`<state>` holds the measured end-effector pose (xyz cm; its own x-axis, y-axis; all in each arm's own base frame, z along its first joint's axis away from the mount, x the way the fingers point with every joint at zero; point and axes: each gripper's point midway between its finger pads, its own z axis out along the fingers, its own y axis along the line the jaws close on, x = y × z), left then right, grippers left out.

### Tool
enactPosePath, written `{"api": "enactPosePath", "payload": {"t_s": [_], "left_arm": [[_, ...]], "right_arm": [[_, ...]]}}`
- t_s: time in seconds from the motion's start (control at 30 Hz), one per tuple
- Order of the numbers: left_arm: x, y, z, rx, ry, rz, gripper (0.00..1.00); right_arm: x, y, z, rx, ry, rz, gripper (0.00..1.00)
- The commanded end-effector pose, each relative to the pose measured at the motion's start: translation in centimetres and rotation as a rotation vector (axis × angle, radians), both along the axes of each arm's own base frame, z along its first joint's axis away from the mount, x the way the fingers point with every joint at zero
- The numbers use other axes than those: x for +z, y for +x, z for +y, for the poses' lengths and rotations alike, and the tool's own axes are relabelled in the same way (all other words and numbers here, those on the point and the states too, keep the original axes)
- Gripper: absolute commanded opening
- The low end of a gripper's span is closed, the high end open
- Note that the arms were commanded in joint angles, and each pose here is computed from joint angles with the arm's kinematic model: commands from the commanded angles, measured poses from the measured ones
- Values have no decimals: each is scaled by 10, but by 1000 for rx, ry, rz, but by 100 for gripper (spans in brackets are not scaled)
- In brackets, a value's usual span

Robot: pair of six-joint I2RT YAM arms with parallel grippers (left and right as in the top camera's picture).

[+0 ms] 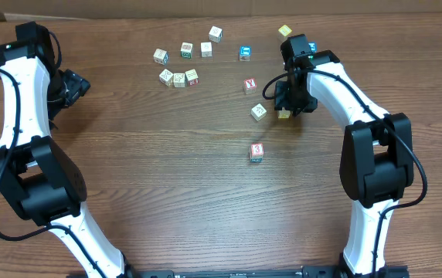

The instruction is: Form a tower

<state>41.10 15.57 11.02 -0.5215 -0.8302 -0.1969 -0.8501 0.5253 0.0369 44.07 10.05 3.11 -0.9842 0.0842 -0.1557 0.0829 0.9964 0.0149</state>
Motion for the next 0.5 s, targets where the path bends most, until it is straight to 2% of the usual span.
{"api": "enactPosePath", "payload": {"t_s": [0.0,0.23,0.27,0.33,0.47], "left_arm": [[3,4,-1,-14,6,-8,100],[3,4,-1,-14,6,-8,100],[3,4,-1,-14,6,-8,100],[3,4,-1,-14,6,-8,100],[3,4,-1,-14,6,-8,99]], "right_arm": [[3,1,3,21,4,-3,54],[-8,-7,3,55,1,18,52],[-9,-7,2,55,1,18,50],[-11,-6,3,55,2,12,38],[-11,-3,3,54,5,-2,36]]}}
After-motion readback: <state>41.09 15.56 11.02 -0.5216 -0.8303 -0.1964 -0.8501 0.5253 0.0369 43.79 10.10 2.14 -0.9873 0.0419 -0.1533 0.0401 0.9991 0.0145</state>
